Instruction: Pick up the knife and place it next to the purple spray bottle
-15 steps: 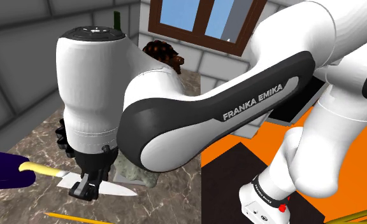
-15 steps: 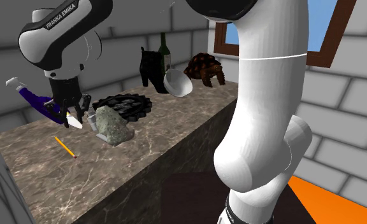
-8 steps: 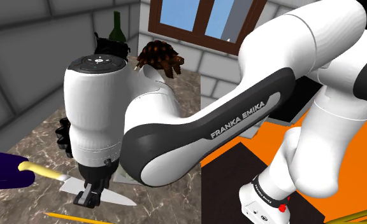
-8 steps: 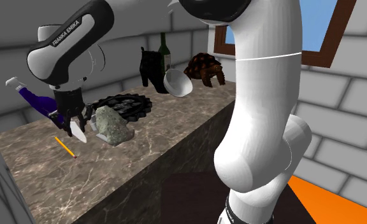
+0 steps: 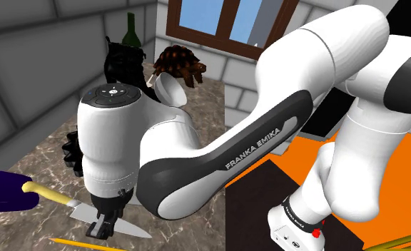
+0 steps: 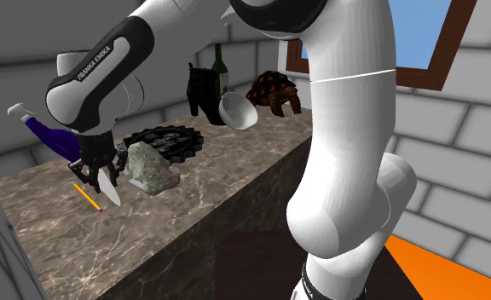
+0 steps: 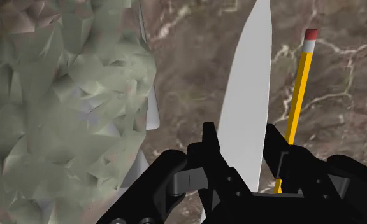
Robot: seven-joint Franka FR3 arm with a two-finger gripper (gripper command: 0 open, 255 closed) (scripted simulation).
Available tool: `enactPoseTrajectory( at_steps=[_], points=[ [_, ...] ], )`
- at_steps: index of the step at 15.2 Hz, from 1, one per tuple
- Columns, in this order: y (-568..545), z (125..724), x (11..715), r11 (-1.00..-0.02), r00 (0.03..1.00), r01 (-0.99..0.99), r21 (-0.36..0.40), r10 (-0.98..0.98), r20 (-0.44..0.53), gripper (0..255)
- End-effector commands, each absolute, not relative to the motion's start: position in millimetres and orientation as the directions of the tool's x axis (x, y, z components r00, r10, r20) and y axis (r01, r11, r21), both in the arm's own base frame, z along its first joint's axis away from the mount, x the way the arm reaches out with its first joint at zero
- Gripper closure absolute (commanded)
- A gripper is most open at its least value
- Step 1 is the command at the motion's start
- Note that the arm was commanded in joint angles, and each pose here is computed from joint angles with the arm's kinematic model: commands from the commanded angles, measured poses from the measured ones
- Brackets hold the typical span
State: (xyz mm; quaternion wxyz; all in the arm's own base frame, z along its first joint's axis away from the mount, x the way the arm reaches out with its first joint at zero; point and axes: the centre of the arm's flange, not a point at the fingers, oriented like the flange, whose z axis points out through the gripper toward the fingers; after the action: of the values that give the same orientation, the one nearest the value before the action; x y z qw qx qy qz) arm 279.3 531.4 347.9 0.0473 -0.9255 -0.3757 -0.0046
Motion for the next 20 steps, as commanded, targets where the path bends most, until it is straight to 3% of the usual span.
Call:
enactPoseTrajectory(
  at_steps=[1, 5, 6, 20],
  points=[
    [531, 347, 280, -0.713, 0.718, 0.696, -0.084, 0.695, 0.044, 255],
    [531, 347, 280, -0.713, 0.718, 0.696, -0.084, 0.695, 0.044, 255],
    [531, 347, 280, -0.713, 0.718, 0.696, -0.084, 0.695, 0.044, 0],
    [527, 397, 281, -0.713, 0.718, 0.696, -0.084, 0.695, 0.044, 0]
  ],
)
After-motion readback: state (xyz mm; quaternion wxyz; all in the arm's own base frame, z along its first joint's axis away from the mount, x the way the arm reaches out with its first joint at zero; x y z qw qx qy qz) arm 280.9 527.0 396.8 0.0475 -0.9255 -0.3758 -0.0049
